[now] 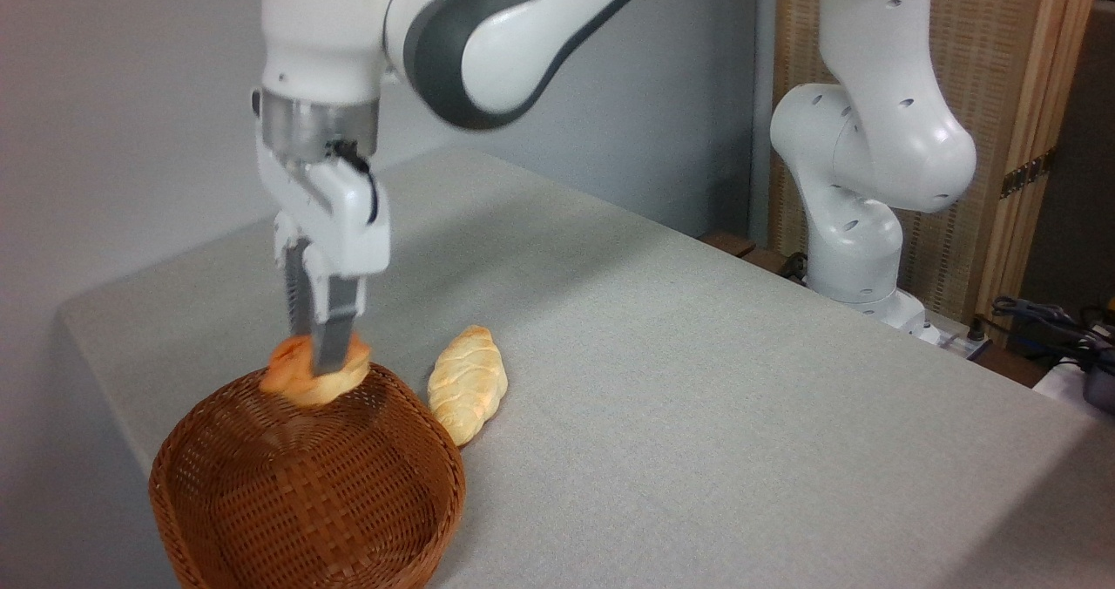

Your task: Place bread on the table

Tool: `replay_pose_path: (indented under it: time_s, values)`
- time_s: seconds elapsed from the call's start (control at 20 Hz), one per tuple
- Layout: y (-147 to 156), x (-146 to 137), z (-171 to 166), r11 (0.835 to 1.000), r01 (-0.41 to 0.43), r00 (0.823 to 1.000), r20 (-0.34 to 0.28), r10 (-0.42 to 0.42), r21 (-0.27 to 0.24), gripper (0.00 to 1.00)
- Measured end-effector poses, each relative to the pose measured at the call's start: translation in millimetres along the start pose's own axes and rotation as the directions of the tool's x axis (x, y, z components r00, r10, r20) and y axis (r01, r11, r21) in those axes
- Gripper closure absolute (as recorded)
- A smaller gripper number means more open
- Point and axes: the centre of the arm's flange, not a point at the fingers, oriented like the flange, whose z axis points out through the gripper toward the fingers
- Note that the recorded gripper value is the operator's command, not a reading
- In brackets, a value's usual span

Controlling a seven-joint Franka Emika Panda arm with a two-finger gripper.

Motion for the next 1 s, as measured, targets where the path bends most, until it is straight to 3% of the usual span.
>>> replay_pose_path:
  time_s: [0.25,0.4,0.55,0.6,0.65,0.7,0.8,1.0]
  values:
    - [25,-21,-19,0.989,0.058,0.995,0.092,-0.046,-0.134,0.5]
    - [40,-32,-5,0.978,0.072,0.989,0.143,-0.044,-0.196,0.48]
    - [53,-38,12,0.971,0.068,0.983,0.182,-0.026,-0.228,0.48]
    - [56,-39,16,0.97,0.062,0.982,0.188,-0.018,-0.234,0.4]
    - [59,-41,19,0.969,0.053,0.981,0.192,-0.006,-0.241,0.21]
    - [60,-42,22,0.968,0.045,0.981,0.196,0.004,-0.247,0.09]
    - [64,-44,27,0.966,0.034,0.979,0.203,0.019,-0.256,0.01]
    - [71,-42,31,0.966,0.013,0.977,0.208,0.043,-0.26,0.0]
